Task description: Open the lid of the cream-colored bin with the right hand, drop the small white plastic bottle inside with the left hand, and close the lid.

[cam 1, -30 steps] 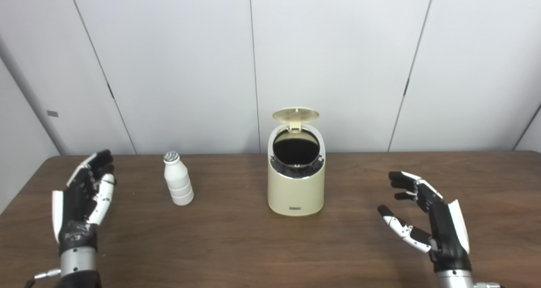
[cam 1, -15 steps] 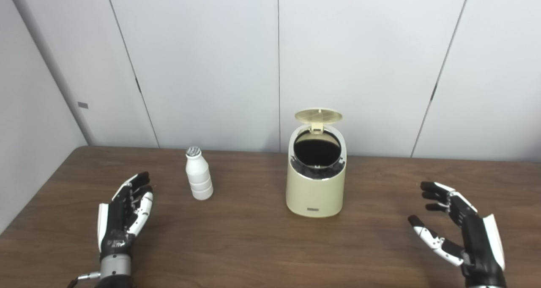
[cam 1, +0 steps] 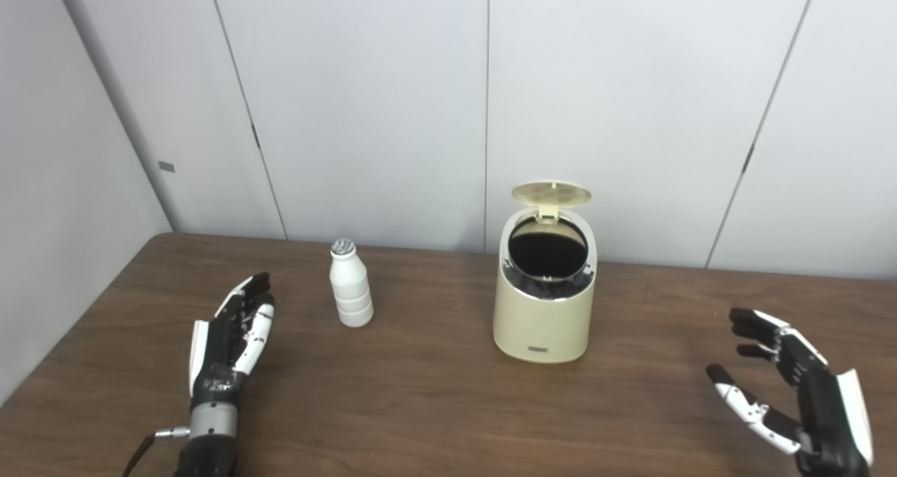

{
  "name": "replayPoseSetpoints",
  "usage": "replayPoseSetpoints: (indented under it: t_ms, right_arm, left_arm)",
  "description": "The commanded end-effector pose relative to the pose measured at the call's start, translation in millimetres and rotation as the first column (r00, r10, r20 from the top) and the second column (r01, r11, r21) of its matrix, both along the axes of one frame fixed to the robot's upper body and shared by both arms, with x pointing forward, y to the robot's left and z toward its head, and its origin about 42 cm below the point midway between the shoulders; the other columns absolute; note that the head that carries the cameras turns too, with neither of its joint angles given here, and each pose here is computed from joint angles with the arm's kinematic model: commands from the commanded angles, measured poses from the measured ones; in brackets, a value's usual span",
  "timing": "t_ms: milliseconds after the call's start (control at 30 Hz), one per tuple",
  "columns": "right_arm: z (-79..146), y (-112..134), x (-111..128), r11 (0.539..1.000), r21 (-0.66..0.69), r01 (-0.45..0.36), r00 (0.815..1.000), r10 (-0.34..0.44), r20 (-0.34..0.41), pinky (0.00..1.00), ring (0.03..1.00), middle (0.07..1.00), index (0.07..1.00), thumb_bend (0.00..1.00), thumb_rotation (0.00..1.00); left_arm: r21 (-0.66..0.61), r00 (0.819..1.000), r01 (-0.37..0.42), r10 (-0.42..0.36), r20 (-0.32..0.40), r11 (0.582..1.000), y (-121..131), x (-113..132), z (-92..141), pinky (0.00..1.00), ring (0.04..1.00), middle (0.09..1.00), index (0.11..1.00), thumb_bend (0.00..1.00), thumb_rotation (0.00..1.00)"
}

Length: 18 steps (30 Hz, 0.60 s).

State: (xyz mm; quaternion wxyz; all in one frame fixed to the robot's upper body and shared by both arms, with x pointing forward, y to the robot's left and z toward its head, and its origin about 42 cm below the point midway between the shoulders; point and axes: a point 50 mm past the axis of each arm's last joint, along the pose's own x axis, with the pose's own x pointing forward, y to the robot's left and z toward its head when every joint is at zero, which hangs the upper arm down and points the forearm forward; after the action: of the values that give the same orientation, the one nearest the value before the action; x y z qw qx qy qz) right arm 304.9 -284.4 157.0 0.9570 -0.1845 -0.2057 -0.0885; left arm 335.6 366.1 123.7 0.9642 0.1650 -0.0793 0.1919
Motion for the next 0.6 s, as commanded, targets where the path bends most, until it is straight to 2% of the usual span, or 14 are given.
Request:
replayPoseSetpoints:
  t_ms: [0, 67, 100, 200, 300, 400, 433, 467, 567]
  right_arm:
    - [19.7, -0.6, 3.2, 1.0, 0.018, -0.026, 0.996, 0.024, 0.081, 0.65, 0.746, 0.755, 0.724, 0.22, 0.0]
    - [21.9, 0.3, 2.2, 0.999, 0.026, -0.036, 0.996, 0.033, 0.083, 0.66, 0.749, 0.757, 0.726, 0.21, 0.0]
    - [23.1, 0.9, 1.7, 0.999, 0.027, -0.038, 0.996, 0.036, 0.084, 0.66, 0.748, 0.757, 0.725, 0.2, 0.0]
    - [25.7, -0.2, 1.3, 0.999, 0.017, -0.04, 0.995, 0.038, 0.087, 0.66, 0.751, 0.758, 0.72, 0.19, 0.0]
    - [26.8, -3.3, 1.9, 0.999, 0.014, -0.044, 0.995, 0.042, 0.089, 0.62, 0.74, 0.758, 0.713, 0.19, 0.0]
    - [28.3, -7.0, 2.8, 0.999, 0.019, -0.042, 0.996, 0.041, 0.083, 0.6, 0.736, 0.757, 0.706, 0.2, 0.13]
    - [29.3, -8.2, 3.0, 0.999, 0.013, -0.036, 0.996, 0.034, 0.085, 0.58, 0.719, 0.741, 0.697, 0.21, 0.22]
    - [30.0, -9.1, 3.2, 0.999, 0.008, -0.031, 0.996, 0.03, 0.087, 0.54, 0.686, 0.719, 0.678, 0.27, 0.38]
    - [30.0, -11.7, 3.6, 1.0, 0.001, -0.025, 0.995, 0.025, 0.096, 0.5, 0.654, 0.695, 0.651, 0.31, 0.48]
  left_arm:
    - [0.054, 1.0, -0.007, 0.006, 0.02, 0.998, 0.4, 6.8, 12.0, 0.79, 0.865, 0.87, 0.86, 0.84, 0.72]
    - [0.049, 1.0, -0.005, 0.004, 0.01, 0.999, -1.1, 7.4, 11.4, 0.8, 0.878, 0.892, 0.888, 0.95, 0.69]
    - [0.037, 1.0, 0.0, 0.0, 0.007, 0.999, -1.5, 7.4, 11.5, 0.79, 0.883, 0.904, 0.902, 0.98, 0.66]
    - [0.017, 1.0, 0.019, -0.019, 0.003, 1.0, -5.1, 8.7, 12.5, 0.81, 0.91, 0.939, 0.948, 1.0, 0.6]
    - [0.02, 0.999, 0.033, -0.033, -0.013, 0.999, -11.8, 13.1, 14.7, 0.82, 0.925, 0.943, 0.959, 1.0, 0.55]
    - [0.017, 0.998, 0.055, -0.054, -0.024, 0.998, -20.2, 17.9, 19.1, 0.83, 0.938, 0.956, 0.97, 1.0, 0.51]
    - [0.022, 0.998, 0.06, -0.059, -0.028, 0.998, -23.3, 20.3, 21.6, 0.84, 0.943, 0.961, 0.976, 1.0, 0.47]
    - [0.025, 0.998, 0.062, -0.062, -0.031, 0.998, -25.4, 21.9, 23.3, 0.84, 0.939, 0.957, 0.975, 1.0, 0.42]
    - [0.009, 0.997, 0.066, -0.066, -0.047, 0.998, -29.8, 26.9, 27.5, 0.86, 0.94, 0.951, 0.971, 1.0, 0.33]
